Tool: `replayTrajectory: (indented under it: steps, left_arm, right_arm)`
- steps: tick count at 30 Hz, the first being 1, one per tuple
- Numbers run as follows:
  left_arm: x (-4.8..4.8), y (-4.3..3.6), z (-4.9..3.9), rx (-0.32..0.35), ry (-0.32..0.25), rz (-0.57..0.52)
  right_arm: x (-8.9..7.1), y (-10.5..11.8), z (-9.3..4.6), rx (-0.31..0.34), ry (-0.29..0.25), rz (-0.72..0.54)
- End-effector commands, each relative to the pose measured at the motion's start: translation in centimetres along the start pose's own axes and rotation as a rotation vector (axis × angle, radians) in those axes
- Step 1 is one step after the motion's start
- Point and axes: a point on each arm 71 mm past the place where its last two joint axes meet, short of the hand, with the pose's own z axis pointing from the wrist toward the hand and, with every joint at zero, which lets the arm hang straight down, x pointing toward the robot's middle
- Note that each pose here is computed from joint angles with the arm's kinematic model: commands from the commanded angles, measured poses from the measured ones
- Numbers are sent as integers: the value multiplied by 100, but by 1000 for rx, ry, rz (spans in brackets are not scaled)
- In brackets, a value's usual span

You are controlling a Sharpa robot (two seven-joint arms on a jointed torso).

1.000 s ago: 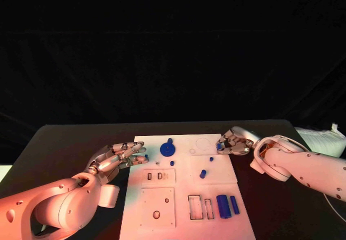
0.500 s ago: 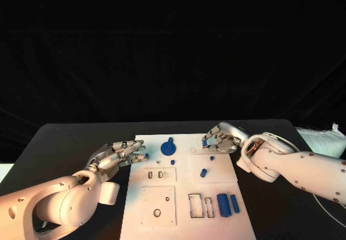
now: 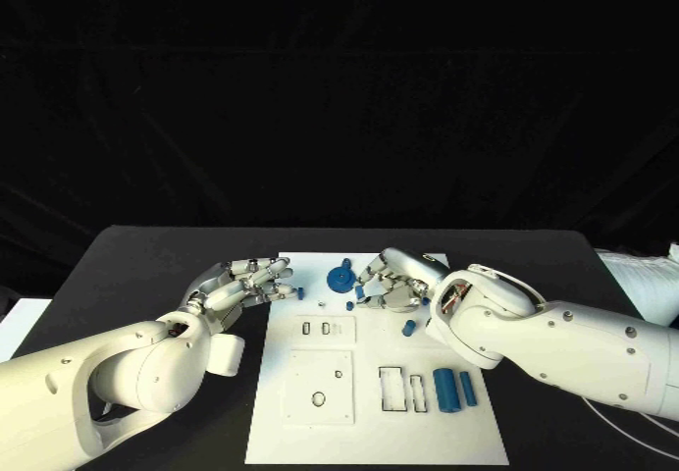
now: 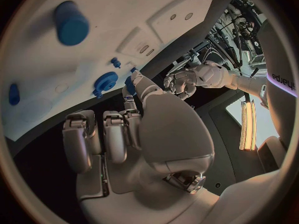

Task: Assemble the parts on the task board

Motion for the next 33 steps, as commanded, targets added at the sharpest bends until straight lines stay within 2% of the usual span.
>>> replayTrajectory:
  steps: [1,6,15,33]
  left_arm:
    - [16,-7,7,12,14,-10]
    - [14,-5,10,12,14,-11]
    - [23,-2,11,9,16,-12]
    - [26,-1,12,8,19,-13]
  right_arm:
    - [117,59,26,2,32,-76]
    - [288,161,72,-8,60,-95]
    - [426,229,133,-8,88,-102]
    - [539,236,149,9,152,-126]
